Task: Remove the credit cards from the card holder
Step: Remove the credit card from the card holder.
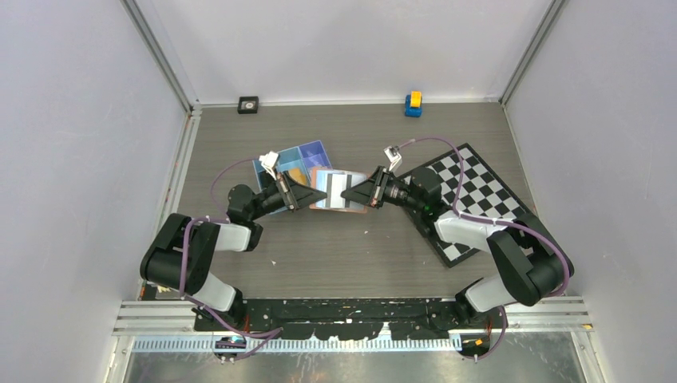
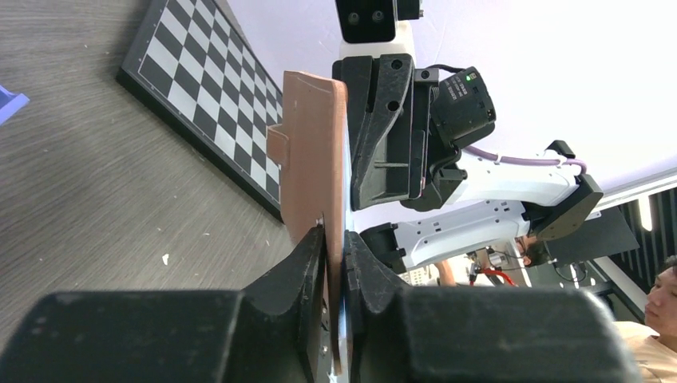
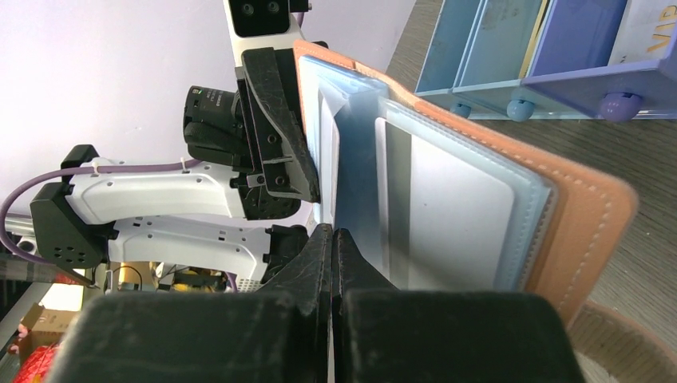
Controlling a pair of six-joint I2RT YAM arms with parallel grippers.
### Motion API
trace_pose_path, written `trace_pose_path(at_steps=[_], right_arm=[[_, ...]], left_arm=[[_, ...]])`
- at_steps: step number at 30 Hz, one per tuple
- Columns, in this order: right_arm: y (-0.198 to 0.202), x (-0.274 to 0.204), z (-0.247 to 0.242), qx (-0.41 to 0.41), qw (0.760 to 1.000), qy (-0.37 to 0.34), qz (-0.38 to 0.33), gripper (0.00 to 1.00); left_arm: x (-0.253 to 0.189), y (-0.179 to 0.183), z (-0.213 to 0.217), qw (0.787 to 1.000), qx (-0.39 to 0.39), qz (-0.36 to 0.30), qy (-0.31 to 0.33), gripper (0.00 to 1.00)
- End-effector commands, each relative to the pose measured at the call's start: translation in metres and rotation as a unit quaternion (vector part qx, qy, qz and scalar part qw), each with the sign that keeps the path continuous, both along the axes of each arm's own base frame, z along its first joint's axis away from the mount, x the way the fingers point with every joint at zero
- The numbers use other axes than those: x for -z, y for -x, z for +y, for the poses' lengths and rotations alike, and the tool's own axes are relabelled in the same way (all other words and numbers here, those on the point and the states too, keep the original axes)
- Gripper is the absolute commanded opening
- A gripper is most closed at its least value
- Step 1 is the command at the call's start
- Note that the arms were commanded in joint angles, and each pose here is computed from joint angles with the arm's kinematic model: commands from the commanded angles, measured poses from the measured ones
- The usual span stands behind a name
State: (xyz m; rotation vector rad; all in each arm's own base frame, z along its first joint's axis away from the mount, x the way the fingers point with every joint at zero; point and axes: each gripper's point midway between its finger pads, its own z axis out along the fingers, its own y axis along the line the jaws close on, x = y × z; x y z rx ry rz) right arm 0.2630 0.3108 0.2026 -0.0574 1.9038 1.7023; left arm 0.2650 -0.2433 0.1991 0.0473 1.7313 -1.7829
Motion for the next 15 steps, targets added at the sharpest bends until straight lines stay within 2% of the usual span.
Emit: trace_pose_path(at_steps=[1,8,15], right_arm=[[-0.0016,-0.0172,0.0021,-0.001,0.999,-0.015,-0.033,0.00],[-0.0053,-0.0109,0.0001,0.011,0.999,0.001,-0.030,0.01],[-0.0101,-0.0077,-0.0073,0.029,0.999,0.006,-0.028,0.00]], left_arm=[[-0.0230,0.0017,0.0045,0.998,-0.008,-0.053,0.020,0.11],[-0.0275,0.0025,0.0097,0.998,-0.017,-0.061,0.022,0.00],[-0.0300,0.0026,0.0129,0.997,-0.022,-0.064,0.023,0.00]])
